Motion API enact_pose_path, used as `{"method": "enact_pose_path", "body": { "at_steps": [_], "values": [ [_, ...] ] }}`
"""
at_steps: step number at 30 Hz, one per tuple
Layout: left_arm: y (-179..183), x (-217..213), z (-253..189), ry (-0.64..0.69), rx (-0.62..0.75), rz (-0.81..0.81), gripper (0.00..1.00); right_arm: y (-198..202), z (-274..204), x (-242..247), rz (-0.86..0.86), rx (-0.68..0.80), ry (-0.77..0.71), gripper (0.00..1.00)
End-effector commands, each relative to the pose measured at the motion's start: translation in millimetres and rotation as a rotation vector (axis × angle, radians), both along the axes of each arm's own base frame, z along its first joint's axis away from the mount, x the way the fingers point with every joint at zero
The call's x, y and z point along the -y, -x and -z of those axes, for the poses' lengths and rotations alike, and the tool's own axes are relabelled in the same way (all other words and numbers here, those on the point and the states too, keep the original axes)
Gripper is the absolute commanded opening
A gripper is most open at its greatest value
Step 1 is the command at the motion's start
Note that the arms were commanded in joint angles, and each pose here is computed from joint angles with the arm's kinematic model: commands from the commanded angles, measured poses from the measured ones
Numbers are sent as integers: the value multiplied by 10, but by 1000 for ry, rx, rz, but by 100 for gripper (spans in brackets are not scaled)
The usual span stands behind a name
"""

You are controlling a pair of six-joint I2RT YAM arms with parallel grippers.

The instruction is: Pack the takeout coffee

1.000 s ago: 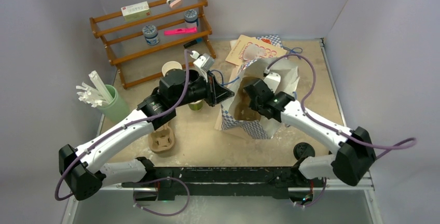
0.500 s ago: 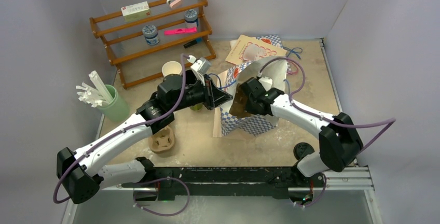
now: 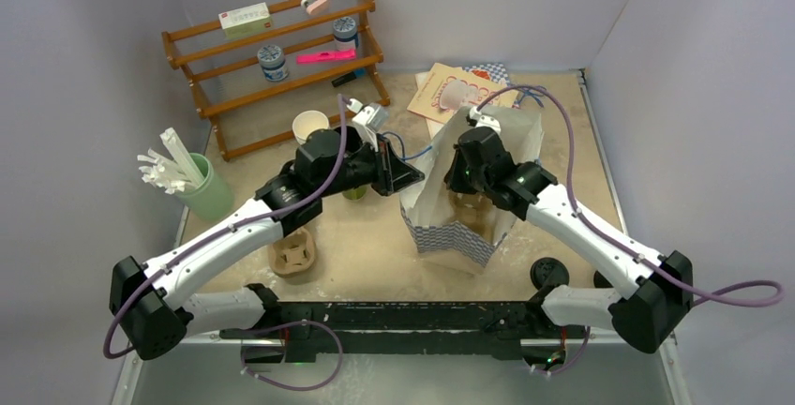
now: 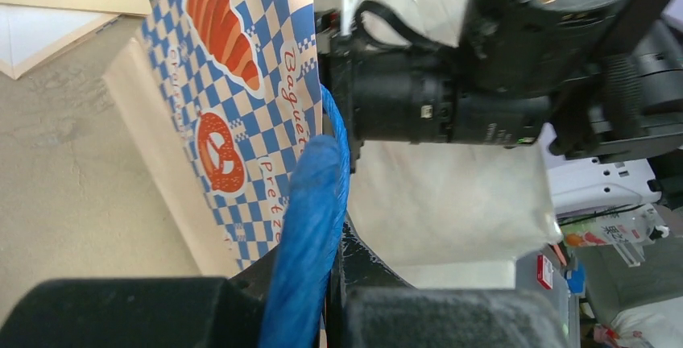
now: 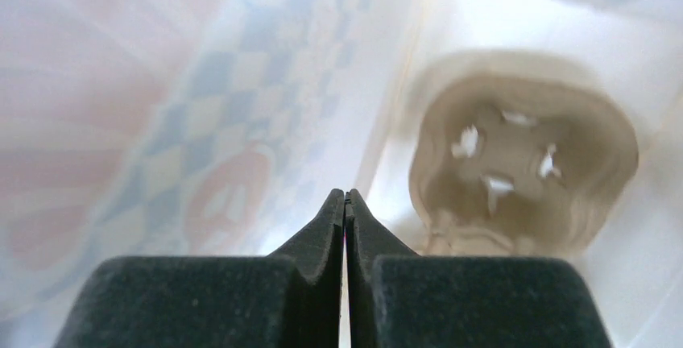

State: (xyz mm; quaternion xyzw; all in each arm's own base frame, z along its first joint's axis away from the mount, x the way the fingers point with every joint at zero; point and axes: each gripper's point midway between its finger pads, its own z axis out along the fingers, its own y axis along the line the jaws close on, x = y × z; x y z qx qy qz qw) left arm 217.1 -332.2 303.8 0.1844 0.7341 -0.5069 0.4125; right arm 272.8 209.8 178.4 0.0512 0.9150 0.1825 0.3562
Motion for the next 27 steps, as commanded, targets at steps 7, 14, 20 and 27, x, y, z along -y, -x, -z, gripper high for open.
{"method": "enact_pose_path", "body": {
  "at_steps": [7, 14, 20, 27],
  "values": [
    [-111, 52, -158, -49, -85, -44, 0, 30, -545, 282, -10, 108, 102, 20],
    [-97, 63, -70, -80, -171, -54, 0, 87, -848, 226, -87, 173, 63, 45],
    [-172, 28, 65, -181, -275, -115, 16, 109, -1549, 101, -214, 353, -3, 77],
    [-197, -152, -151, -204, -259, -198, 71, 37, -1954, 337, -110, 386, 67, 79]
  ]
}}
